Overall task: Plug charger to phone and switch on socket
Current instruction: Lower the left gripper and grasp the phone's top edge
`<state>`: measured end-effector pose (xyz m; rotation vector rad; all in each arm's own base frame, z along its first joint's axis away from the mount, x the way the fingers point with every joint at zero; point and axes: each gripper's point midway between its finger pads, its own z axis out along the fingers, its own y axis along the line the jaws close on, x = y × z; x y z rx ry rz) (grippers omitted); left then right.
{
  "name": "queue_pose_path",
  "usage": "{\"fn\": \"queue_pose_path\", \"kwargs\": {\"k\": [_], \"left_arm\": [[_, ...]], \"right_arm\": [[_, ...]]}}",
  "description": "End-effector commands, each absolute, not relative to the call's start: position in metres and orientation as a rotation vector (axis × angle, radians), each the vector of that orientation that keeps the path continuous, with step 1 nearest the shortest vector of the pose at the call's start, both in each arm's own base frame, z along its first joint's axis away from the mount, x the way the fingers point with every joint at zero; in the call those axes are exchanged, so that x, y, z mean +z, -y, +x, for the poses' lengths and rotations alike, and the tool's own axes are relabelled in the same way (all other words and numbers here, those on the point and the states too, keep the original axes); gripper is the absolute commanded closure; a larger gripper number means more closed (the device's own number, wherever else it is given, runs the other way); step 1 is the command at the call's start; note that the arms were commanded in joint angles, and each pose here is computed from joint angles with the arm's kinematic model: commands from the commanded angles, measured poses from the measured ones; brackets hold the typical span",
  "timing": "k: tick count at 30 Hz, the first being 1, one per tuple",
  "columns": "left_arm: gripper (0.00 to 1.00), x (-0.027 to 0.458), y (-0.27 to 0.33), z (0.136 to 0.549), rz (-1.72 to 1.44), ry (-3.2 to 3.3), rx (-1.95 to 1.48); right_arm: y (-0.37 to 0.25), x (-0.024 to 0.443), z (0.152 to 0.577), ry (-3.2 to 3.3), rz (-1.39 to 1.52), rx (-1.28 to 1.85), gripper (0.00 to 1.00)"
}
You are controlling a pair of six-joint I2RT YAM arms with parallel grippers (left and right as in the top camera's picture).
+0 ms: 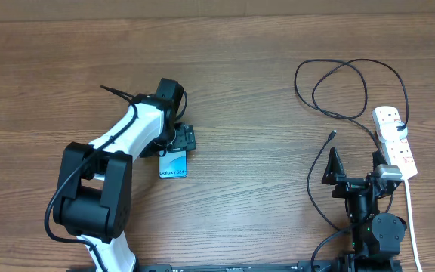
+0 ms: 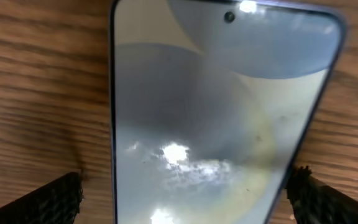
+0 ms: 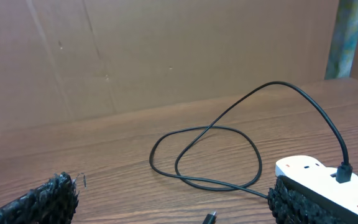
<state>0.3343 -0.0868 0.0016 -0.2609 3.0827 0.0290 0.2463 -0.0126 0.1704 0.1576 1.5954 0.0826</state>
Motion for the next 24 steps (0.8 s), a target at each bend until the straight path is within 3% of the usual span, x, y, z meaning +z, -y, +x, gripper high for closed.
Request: {"fn": "queue_pose_path", "kwargs": {"k": [1,10,17,24], "left_arm": [[0.00,-0.0159,0.0919,0.3216,-0.209,-3.131,-0.013],[0.00,-0.0243,0.0940,0.3171,-0.055,-3.162,-0.033],[0.19,-0.0243,0.0964,0.3163,-0.065,-3.166,-0.054],[0.23,-0.0241,0.0981,0.3138,-0.119,-3.176,-0.070]], "right_arm": [[0.0127,0.1695,0.2462,-1.588,0.153,0.080,0.00],[0.0127,0.1695,0.2462,-1.588,0.153,0.080,0.00],[0.0127,0.1694,0.2462,-1.589,0.153,0.080,0.00],[0.0127,0.1694,0.2462,-1.589,0.153,0.080,0.00]]}}
